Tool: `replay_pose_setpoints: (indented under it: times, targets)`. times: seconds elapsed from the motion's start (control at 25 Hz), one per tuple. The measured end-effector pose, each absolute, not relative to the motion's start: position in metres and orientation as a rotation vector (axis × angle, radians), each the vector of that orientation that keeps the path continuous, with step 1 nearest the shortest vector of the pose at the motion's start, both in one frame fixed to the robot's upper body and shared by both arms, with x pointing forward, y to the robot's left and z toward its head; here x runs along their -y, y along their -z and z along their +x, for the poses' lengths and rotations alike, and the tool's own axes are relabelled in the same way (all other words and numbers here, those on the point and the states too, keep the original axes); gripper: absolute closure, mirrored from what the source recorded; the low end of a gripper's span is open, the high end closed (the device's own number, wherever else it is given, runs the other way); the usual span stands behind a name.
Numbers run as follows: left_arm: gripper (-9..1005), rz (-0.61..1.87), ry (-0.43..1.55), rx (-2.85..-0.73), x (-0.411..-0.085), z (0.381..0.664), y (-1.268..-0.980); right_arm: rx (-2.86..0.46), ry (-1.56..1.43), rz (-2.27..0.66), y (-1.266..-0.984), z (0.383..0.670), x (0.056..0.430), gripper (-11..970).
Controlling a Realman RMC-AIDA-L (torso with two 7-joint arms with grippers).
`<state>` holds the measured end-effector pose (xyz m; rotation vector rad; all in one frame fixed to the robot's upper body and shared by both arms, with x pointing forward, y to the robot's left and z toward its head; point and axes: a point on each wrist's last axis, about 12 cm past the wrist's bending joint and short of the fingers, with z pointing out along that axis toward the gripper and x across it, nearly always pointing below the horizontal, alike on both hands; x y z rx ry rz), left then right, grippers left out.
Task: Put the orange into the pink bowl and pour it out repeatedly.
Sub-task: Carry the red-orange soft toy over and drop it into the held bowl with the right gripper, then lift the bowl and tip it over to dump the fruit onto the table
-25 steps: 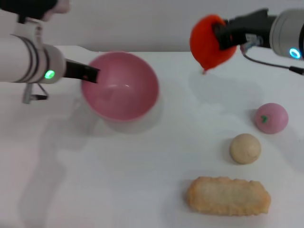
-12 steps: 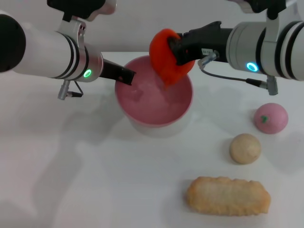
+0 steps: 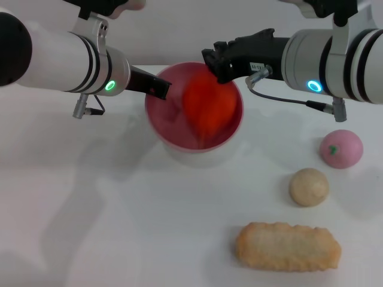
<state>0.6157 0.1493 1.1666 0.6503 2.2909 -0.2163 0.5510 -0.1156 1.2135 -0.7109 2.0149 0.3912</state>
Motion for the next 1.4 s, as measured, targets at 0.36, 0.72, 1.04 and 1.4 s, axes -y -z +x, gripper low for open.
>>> replay_pose_setpoints:
  times: [0.36,0.72,1.04,1.4]
  targets:
    - [946,0.710,0.159,-2.248,-0.153,0.619,-1.167,-2.026,-0.365,-0.595,-1.219,0.558,0.138,549]
    - [947,1.092,-0.229,-1.868,-0.126,0.600,-1.183,-2.114,-0.256,0.016,-1.208,0.565,0.288,445]
    - [947,1.378,-0.565,-1.503,-0.087,0.573,-1.181,-2.163,-0.372,0.146,-1.176,0.551,0.324,441]
    - [948,1.564,-0.971,-0.999,-0.068,0.540,-1.150,-2.181,-0.382,0.124,-1.171,0.553,0.321,442]
